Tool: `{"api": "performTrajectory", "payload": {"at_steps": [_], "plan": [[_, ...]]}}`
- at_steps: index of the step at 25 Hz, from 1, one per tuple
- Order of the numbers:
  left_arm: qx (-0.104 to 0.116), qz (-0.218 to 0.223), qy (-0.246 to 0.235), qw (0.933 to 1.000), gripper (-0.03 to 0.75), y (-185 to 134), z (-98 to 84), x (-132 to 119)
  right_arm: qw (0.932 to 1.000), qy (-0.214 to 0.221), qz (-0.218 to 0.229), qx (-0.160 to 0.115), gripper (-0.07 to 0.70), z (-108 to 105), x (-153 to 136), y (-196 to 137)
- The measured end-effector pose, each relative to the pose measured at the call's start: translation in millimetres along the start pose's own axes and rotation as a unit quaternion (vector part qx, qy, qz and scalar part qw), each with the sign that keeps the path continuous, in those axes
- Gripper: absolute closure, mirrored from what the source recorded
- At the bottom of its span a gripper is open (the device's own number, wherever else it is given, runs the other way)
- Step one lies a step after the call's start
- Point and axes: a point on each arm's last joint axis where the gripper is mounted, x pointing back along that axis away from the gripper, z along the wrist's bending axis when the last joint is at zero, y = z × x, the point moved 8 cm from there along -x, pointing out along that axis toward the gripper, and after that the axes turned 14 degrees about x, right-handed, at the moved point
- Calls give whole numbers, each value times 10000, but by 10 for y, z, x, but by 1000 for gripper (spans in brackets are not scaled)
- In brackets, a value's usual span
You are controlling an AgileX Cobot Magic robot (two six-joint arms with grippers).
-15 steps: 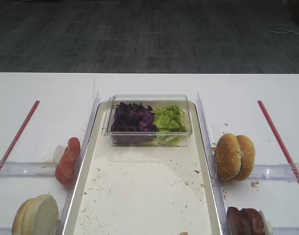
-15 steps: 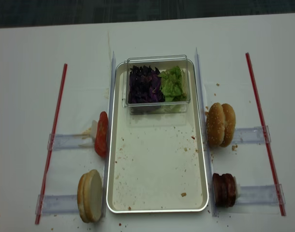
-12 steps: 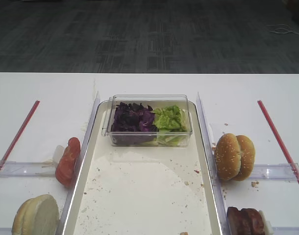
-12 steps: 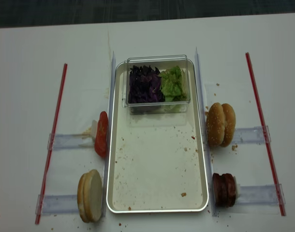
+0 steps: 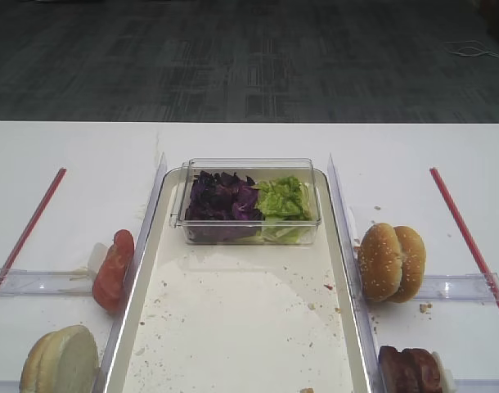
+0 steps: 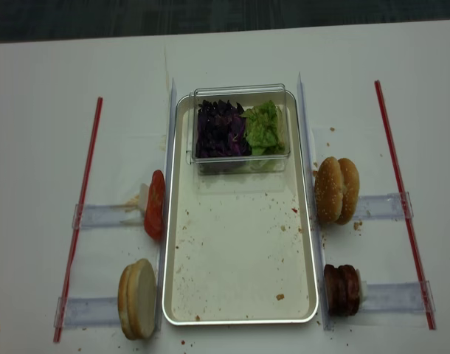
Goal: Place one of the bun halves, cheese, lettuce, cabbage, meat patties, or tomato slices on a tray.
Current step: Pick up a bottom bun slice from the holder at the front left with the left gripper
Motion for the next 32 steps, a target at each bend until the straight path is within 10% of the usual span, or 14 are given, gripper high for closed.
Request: {"api": "performTrajectory", "payload": {"at_steps": [23, 32], "plan": [[8, 7, -17, 10000, 404, -2, -6, 0, 10000, 0, 0, 0, -32, 0, 0, 0], [-136, 1705, 577, 9836, 404, -45, -29, -413, 10000, 0, 0, 0, -32, 0, 0, 0]]}}
